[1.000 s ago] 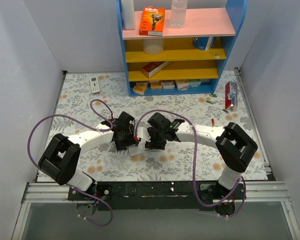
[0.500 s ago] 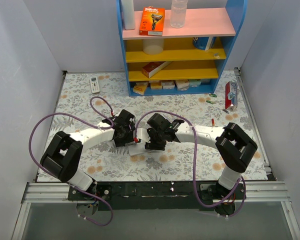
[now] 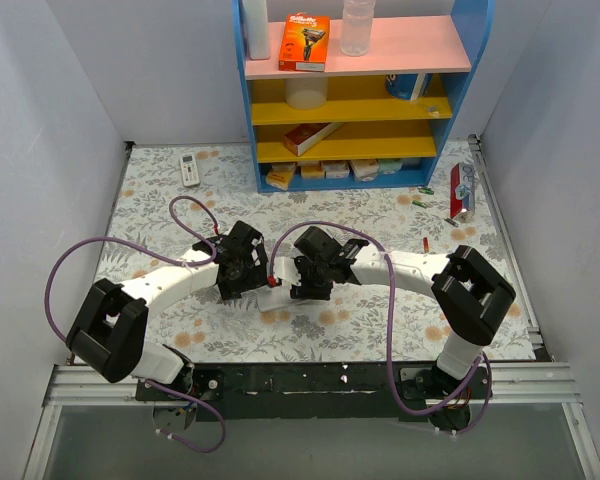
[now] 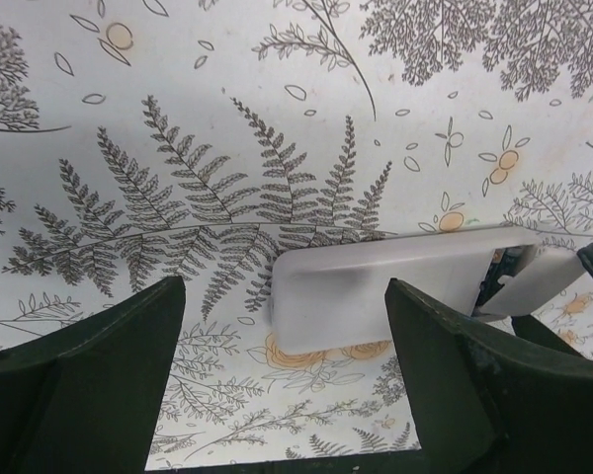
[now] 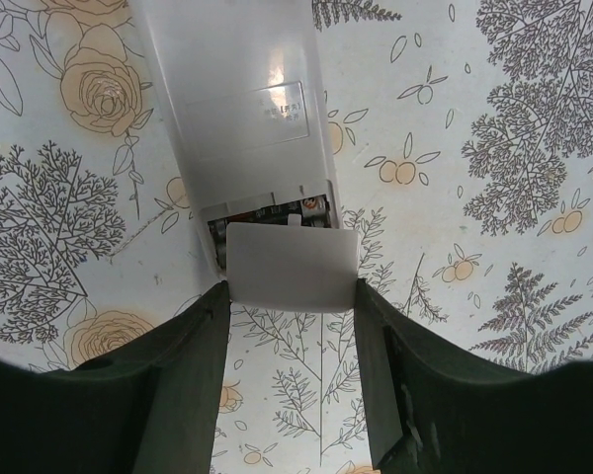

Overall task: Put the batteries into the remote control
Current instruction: Load the battery cover into the remote control.

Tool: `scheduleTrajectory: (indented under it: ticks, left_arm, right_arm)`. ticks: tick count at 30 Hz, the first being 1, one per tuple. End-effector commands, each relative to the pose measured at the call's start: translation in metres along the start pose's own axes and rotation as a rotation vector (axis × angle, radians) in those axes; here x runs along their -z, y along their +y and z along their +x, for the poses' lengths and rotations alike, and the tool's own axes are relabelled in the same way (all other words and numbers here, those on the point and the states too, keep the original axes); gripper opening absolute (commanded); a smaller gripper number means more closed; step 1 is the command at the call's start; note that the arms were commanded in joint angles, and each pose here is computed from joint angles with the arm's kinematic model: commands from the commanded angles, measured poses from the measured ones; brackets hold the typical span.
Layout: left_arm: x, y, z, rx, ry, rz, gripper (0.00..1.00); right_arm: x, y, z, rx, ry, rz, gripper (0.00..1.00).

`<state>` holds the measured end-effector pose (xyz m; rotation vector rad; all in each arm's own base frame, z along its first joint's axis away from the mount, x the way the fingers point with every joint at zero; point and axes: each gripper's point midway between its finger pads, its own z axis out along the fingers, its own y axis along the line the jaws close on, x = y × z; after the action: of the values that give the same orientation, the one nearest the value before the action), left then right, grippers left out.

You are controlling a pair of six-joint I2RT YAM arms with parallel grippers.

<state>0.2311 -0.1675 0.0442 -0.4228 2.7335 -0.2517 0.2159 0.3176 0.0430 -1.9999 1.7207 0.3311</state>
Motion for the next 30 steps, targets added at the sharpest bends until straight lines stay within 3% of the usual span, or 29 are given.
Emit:
scheduleTrajectory:
  ticks: [1, 10, 30]
  left_arm:
    - [0.005, -0.001, 0.01, -0.001, 0.05, 0.03, 0.81]
    - [-0.008, -0.007, 0.025, -0.022, 0.129, 0.064, 0.7]
    - [-0.022, 0.001, 0.039, -0.022, 0.171, 0.052, 0.47]
  right_arm:
    - [0.005, -0.003, -0.015, 0.036, -0.038, -0.005, 0.33]
    - [0.0, 0.012, -0.013, 0.028, -0.042, -0.06, 0.33]
    - [-0.014, 0.048, -0.001, -0.009, -0.013, -0.187, 0.33]
